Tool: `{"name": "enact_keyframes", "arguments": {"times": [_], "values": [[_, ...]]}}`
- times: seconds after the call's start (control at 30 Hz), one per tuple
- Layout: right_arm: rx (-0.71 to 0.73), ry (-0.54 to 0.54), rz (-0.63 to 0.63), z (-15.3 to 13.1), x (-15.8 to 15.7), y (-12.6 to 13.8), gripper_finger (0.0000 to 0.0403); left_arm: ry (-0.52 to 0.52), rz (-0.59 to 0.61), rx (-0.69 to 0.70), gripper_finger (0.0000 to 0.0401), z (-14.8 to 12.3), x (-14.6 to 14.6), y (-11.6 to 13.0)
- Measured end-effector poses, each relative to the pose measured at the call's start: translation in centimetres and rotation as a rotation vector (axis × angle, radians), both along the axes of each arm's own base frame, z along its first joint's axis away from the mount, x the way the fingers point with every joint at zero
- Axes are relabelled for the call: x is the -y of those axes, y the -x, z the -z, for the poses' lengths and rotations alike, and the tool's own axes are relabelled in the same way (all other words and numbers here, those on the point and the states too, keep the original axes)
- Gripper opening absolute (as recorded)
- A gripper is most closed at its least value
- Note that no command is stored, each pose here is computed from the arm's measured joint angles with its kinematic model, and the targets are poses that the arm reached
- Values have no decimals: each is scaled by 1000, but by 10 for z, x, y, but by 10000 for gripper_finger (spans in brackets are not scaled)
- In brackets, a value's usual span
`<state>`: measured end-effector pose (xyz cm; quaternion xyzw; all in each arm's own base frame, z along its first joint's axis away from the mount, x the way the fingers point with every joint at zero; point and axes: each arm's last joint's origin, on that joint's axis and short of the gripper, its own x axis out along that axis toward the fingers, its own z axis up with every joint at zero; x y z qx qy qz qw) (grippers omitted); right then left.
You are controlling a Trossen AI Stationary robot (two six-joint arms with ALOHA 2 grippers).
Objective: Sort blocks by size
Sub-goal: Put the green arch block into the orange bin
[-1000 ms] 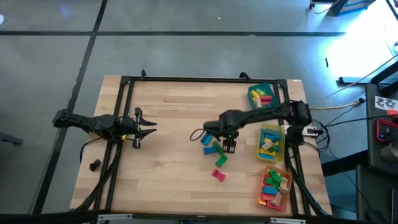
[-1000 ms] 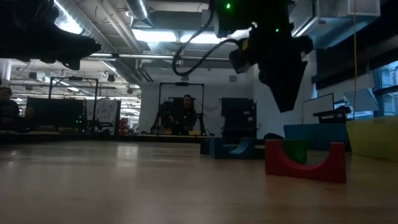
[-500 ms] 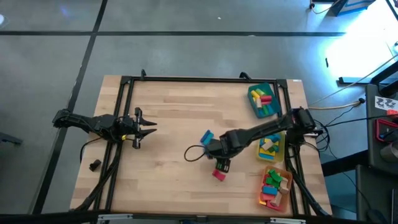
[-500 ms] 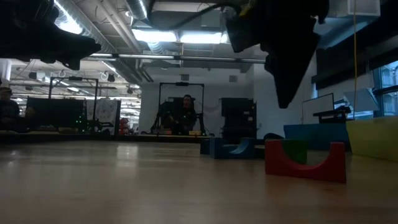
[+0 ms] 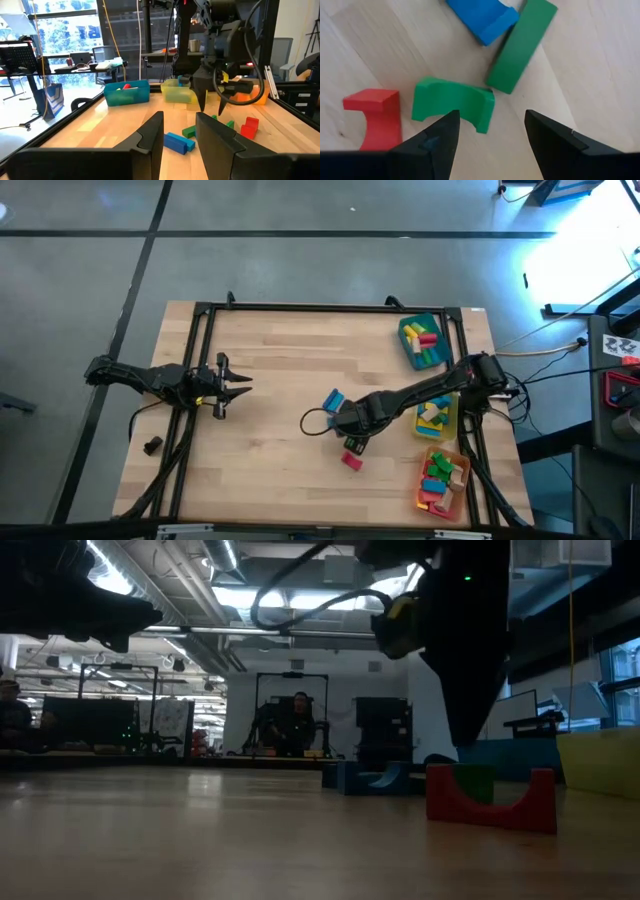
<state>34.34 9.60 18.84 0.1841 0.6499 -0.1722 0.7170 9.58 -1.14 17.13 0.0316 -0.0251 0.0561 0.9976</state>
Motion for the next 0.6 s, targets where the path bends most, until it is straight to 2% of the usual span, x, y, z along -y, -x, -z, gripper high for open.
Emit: {"name": "enact_keyframes", "arguments": {"times": [0.27,0.6], "values": [[-5,-26,1,11,0,3,222,0,0,0,100,0,0,0],[-7,-43,-2,30,2,10,140,0,0,0,100,0,0,0]]}}
